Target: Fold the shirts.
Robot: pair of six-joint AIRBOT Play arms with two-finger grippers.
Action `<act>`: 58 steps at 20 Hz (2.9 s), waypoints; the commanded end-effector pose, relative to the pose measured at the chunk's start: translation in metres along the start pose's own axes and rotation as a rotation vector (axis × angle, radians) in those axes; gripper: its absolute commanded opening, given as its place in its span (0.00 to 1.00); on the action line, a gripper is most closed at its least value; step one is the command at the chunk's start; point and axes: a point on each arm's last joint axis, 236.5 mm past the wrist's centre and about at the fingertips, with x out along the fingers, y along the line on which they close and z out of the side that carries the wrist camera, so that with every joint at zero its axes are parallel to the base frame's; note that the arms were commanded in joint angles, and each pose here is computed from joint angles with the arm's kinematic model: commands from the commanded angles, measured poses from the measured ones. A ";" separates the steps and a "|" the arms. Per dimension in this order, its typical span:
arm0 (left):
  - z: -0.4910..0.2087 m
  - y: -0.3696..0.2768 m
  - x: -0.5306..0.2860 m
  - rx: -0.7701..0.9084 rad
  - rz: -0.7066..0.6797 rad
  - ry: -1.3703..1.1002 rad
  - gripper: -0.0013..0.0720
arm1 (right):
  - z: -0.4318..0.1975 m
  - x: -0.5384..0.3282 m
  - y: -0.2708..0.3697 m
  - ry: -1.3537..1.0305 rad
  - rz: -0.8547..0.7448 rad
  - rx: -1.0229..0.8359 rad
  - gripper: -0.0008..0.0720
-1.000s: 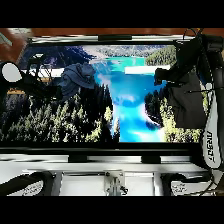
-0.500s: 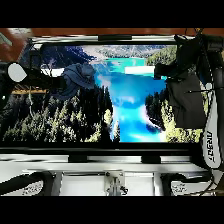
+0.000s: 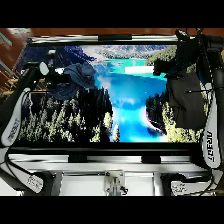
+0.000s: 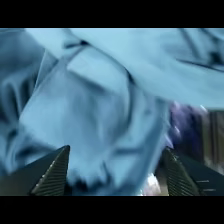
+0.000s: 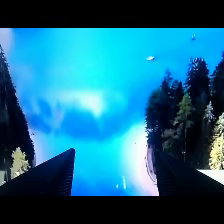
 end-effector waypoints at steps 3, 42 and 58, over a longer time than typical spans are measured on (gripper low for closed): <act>-0.004 0.005 0.051 0.011 0.014 0.022 0.66 | -0.001 0.000 0.001 0.004 0.001 -0.001 0.84; -0.224 -0.073 -0.201 0.280 0.024 0.370 0.88 | -0.229 0.025 0.081 0.324 0.357 -0.016 0.88; -0.353 -0.112 -0.166 -0.149 -0.277 0.402 0.87 | -0.226 0.099 0.151 0.241 0.431 0.036 0.88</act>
